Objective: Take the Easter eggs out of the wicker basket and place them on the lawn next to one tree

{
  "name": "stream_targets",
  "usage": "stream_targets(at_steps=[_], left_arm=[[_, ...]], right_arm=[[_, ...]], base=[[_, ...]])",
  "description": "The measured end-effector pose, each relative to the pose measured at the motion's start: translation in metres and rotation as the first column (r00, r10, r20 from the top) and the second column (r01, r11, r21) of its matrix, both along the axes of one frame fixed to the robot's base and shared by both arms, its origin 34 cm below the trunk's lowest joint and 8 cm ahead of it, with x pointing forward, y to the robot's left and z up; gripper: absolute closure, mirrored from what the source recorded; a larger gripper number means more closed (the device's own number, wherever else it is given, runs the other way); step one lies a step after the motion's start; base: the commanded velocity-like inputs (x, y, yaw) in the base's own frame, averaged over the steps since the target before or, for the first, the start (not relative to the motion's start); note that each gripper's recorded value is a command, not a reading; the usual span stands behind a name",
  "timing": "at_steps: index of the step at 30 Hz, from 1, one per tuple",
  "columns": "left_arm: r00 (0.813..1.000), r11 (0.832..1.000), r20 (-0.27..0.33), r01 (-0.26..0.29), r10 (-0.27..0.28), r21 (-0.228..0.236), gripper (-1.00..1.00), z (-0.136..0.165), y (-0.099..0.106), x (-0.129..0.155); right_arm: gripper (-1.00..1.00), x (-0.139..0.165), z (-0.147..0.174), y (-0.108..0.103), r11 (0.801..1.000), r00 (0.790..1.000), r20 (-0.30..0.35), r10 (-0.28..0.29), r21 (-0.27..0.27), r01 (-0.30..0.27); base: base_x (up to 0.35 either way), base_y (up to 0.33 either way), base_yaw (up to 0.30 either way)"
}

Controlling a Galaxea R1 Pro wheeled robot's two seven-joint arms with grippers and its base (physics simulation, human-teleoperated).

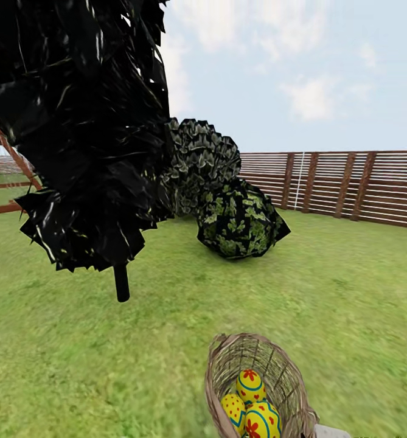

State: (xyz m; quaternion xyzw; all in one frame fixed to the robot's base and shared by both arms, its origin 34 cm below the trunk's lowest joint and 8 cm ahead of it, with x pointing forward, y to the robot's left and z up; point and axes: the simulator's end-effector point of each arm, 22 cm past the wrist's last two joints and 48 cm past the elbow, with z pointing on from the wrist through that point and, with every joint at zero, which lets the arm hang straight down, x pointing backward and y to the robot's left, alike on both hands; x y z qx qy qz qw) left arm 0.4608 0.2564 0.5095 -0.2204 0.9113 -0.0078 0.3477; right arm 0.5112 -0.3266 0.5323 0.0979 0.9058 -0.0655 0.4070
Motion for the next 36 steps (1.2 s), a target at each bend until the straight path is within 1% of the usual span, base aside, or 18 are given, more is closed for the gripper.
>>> stream_targets(at_steps=[22,26,34,36], left_arm=[[1.000,1.000,0.027,0.011,-0.011,0.003,-1.00,0.009,-0.002,0.007],[0.999,1.000,0.035,0.019,-0.019,0.004,-1.00,0.011,-0.001,0.009],[0.998,1.000,0.048,0.029,-0.029,-0.003,-1.00,0.014,-0.003,0.012],[0.998,1.000,0.051,0.030,-0.030,-0.003,-1.00,0.015,-0.004,0.012]], right_arm=[[1.00,0.005,0.009,-0.002,1.000,1.000,0.023,-0.004,-0.001,0.004],[1.00,-0.009,-0.006,-0.002,1.000,1.000,-0.020,-0.009,0.003,0.009],[1.00,-0.009,-0.003,-0.006,1.000,1.000,-0.017,-0.010,-0.006,0.010],[1.00,-0.008,-0.002,-0.011,1.000,1.000,-0.014,-0.012,-0.012,0.012]], base=[[0.001,0.000,-0.211],[0.000,0.000,-0.227],[0.000,0.000,-0.238],[0.000,0.000,-0.240]])
